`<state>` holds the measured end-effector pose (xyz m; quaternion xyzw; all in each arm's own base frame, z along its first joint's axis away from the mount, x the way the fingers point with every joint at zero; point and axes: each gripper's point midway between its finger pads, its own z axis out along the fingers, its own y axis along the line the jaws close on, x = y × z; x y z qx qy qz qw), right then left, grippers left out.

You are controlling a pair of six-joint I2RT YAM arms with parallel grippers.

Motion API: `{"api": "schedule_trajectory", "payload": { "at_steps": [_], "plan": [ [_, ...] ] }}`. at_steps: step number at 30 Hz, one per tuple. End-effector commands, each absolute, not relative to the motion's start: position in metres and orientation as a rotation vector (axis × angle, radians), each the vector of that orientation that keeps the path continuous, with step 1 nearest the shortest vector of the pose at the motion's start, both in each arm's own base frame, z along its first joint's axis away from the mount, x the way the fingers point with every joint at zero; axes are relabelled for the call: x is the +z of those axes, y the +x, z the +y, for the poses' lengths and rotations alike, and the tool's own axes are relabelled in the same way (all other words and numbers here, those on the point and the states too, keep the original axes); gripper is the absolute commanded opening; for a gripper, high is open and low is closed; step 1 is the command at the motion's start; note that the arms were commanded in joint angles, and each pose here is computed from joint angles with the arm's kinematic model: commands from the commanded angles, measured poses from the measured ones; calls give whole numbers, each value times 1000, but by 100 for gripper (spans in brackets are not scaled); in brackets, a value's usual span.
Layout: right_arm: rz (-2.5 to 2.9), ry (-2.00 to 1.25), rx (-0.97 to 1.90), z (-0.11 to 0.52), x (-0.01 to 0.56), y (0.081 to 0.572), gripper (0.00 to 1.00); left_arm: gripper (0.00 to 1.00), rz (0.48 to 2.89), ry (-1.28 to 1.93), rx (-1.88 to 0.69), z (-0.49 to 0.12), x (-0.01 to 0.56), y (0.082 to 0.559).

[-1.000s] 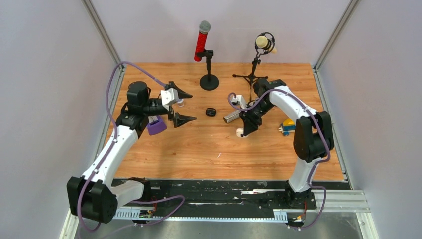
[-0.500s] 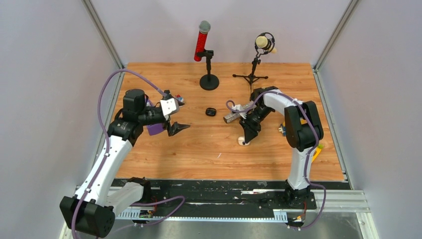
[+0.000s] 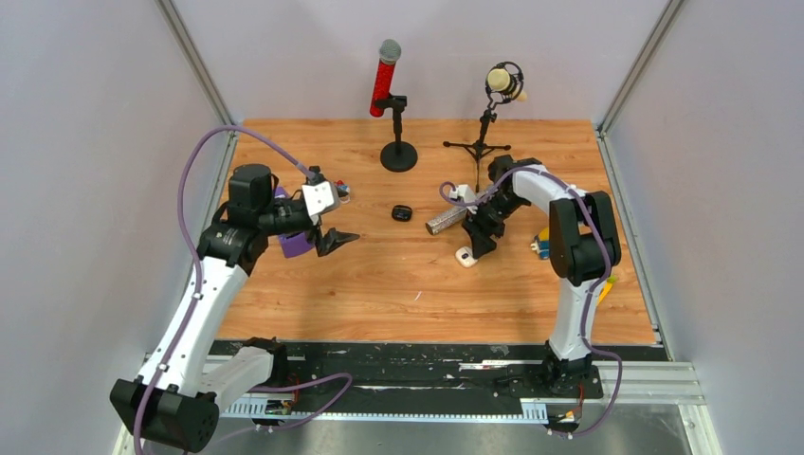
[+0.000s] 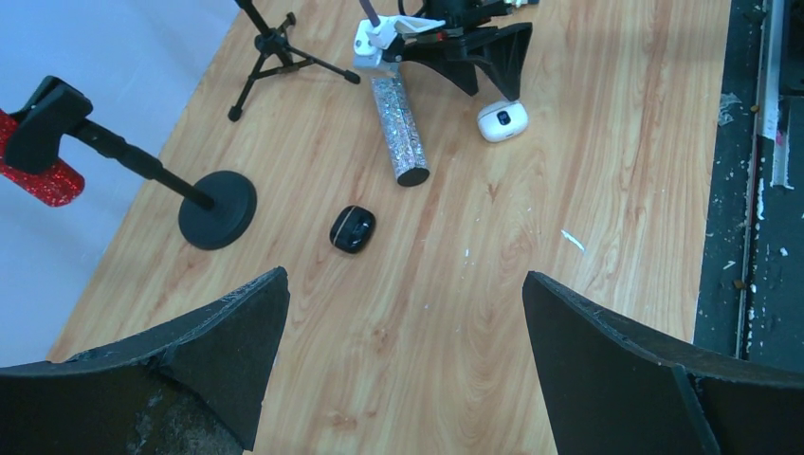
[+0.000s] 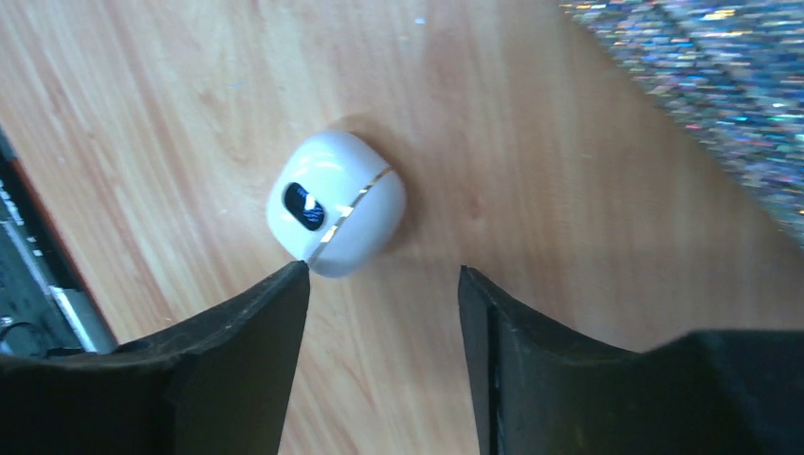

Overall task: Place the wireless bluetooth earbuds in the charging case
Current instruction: Reset both arms

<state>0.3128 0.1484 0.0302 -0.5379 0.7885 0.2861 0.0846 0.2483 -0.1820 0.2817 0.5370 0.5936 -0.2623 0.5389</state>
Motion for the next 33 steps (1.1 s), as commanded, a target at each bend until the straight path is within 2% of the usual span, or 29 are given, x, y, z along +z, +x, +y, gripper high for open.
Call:
{"api": "schedule_trajectory", "payload": {
  "at_steps": [1, 2, 4, 5, 9, 12, 16, 18, 20, 22, 27, 33],
  "plan": [
    [2233, -1569, 667, 150, 65, 358, 66, 100, 1397, 1284, -572, -177, 301, 248],
    [2219, -1547, 614, 149, 77, 367, 74, 100, 1394, 1280, -558, -176, 307, 249],
    [2185, -1499, 531, 147, 107, 378, 99, 100, 1416, 1266, -525, -172, 313, 251],
    [2148, -1459, 463, 145, 132, 383, 100, 100, 1432, 1251, -491, -168, 319, 254],
    [2030, -1172, 286, 133, 228, 378, 100, 100, 1500, 1153, -360, -149, 344, 262],
    [1892, -879, 166, 113, 306, 352, 100, 100, 1566, 963, -232, -123, 367, 264],
    [1604, -624, 135, 93, 392, 283, 100, 100, 1604, 714, -86, -86, 392, 256],
    [1452, -534, 166, 86, 416, 240, 100, 100, 1596, 607, -5, -65, 401, 245],
    [1325, -527, 201, 83, 426, 191, 100, 100, 1585, 529, 72, -46, 404, 231],
    [1346, -480, 217, 77, 419, 175, 100, 100, 1596, 453, 132, -28, 397, 218],
    [1354, -375, 124, 52, 411, 166, 100, 100, 1586, 383, 171, -11, 376, 189],
    [1325, -176, 27, 21, 432, 172, 100, 100, 1590, 371, 128, -15, 361, 186]
  ]
}}
